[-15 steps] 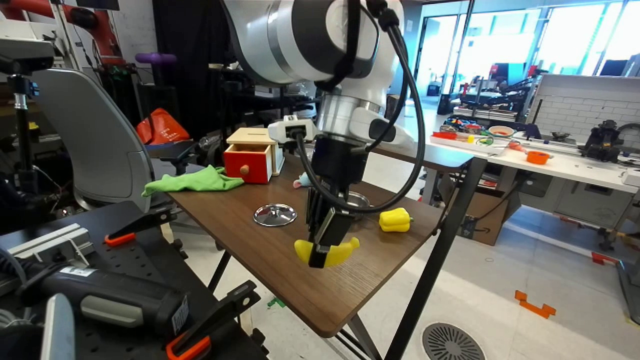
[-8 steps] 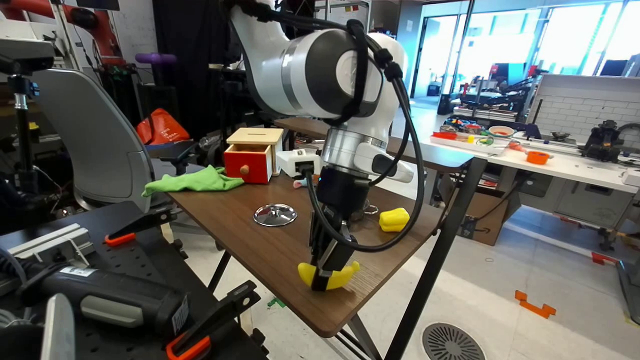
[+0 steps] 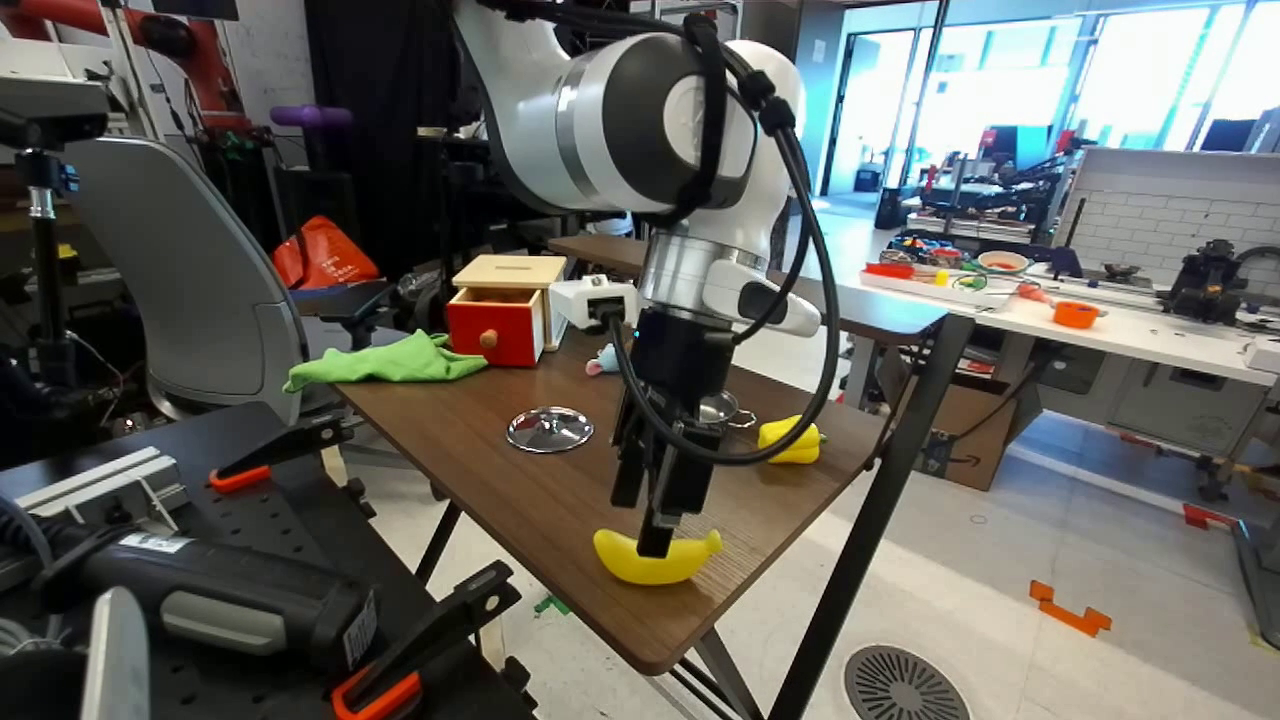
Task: Move the banana to the right
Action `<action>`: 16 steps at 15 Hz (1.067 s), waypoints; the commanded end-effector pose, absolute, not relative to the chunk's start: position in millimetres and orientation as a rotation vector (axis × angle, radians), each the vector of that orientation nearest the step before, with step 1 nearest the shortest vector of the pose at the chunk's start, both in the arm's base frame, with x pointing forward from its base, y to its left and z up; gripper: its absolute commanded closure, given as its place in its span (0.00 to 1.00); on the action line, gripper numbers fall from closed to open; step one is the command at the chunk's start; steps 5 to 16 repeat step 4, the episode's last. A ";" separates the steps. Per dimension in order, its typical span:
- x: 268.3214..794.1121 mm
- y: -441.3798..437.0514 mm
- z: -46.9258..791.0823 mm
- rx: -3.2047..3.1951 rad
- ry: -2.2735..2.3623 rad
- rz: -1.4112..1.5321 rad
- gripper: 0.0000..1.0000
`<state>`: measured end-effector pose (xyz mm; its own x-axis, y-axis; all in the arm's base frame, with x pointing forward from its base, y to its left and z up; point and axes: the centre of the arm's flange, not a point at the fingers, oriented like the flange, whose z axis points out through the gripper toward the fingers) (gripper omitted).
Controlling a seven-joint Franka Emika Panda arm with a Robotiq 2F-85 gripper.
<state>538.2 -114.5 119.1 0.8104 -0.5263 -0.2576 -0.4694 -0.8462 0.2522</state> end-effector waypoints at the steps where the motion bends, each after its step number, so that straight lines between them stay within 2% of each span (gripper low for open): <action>1: 499.8 -84.0 176.1 2.924 -0.674 -0.356 0.00; 3: 491.1 -70.6 184.2 2.963 -0.498 -0.485 0.00; 4: 516.0 -82.3 161.3 2.914 -0.616 -0.427 0.00; 16: 516.0 -82.3 161.3 2.914 -0.616 -0.427 0.00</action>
